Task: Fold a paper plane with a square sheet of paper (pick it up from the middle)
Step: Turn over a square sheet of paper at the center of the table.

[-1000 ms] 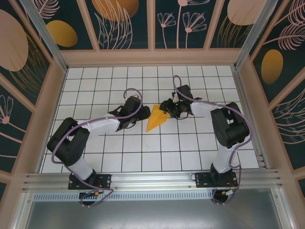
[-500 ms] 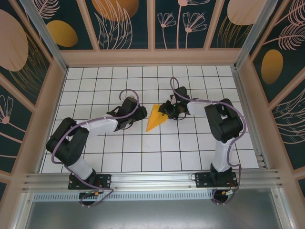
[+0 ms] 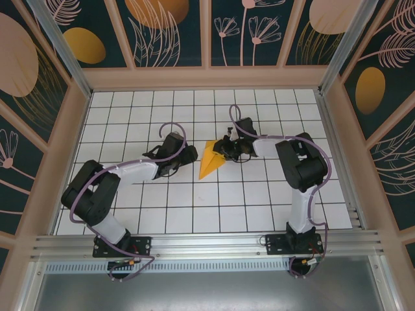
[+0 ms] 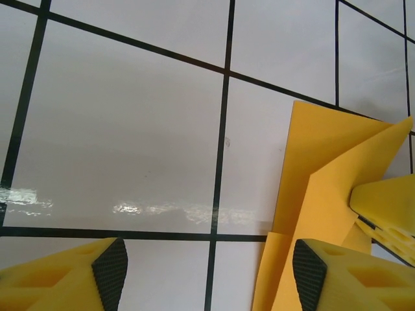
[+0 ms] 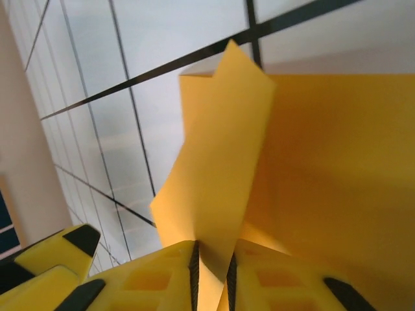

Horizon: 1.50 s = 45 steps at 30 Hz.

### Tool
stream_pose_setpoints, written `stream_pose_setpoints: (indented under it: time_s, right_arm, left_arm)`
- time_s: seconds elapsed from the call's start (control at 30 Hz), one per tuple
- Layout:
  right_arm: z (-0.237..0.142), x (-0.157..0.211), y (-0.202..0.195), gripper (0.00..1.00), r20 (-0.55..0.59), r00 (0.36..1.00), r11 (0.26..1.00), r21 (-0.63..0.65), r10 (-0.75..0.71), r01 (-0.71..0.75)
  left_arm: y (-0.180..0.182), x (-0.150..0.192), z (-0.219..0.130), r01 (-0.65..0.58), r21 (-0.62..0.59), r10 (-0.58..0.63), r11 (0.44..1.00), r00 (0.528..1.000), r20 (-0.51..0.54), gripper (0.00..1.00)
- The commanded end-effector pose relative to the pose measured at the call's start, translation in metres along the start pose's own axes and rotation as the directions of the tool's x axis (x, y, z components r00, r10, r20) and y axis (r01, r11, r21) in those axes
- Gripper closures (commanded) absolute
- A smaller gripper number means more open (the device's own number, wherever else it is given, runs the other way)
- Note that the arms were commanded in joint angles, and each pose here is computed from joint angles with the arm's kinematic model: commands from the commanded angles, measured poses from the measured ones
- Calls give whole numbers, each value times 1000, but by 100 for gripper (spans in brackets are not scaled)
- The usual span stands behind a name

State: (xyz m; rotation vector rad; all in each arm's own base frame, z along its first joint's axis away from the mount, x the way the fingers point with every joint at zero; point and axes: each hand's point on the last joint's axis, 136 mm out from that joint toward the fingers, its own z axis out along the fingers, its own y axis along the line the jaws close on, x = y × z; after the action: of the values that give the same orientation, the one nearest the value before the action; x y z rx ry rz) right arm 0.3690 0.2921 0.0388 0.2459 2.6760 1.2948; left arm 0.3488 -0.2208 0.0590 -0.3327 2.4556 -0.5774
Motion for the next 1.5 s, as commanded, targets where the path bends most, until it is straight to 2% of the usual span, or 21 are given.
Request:
stream_pose_setpoints:
  time_s: [0.0, 0.17, 0.27, 0.33, 0.37, 0.5, 0.63, 0.77, 0.9, 1.07, 1.2, 1.3, 1.47]
  right_arm:
    - [2, -1, 15, 84, 12, 998, 994, -93, -55, 56]
    - [-6, -5, 30, 99, 31, 996, 980, -179, -85, 89]
    - [-20, -8, 47, 100, 57, 991, 959, -250, -120, 131]
    - [-33, -8, 65, 100, 68, 985, 933, -314, -161, 174]
    - [-41, -8, 73, 100, 67, 982, 919, -345, -177, 189]
    - [-67, -3, 105, 100, 59, 968, 861, -448, -243, 243]
    - [-81, 3, 127, 100, 29, 959, 819, -514, -281, 255]
    - [-92, 6, 142, 100, 21, 954, 791, -554, -298, 260]
    - [-99, 9, 151, 100, 9, 954, 771, -586, -301, 249]
    - [-100, 10, 153, 100, -10, 958, 768, -600, -286, 223]
    - [-100, 11, 154, 99, -22, 960, 769, -604, -279, 209]
    - [-98, 10, 150, 97, -26, 963, 781, -591, -269, 202]
    - [-93, 3, 135, 82, -9, 968, 833, -511, -252, 212]
  left_arm:
    - [-9, -10, -12, 29, 79, -31, 996, 999, 25, 26]
    - [-16, -14, -23, 55, 188, -61, 981, 998, 24, 19]
    - [-24, -17, -33, 54, 263, -64, 963, 998, 30, 13]
    - [-34, -18, -42, 42, 334, -56, 941, 998, 31, 3]
    - [-38, -19, -47, 38, 368, -53, 929, 998, 31, 2]
    - [-60, -23, -68, 57, 507, -76, 860, 997, 16, 2]
    - [-89, -19, -82, 132, 650, -106, 749, 991, -80, 2]
    - [-105, -17, -89, 183, 727, -115, 662, 983, -142, 1]
    - [-109, -12, -88, 209, 755, -109, 622, 978, -180, 2]
    - [-112, -11, -88, 221, 769, -108, 600, 975, -196, 14]
    - [-115, -11, -89, 237, 785, -114, 572, 971, -211, 39]
    - [-115, -11, -86, 244, 782, -117, 573, 969, -216, 57]
    - [-109, -11, -77, 241, 750, -131, 616, 970, -204, 80]
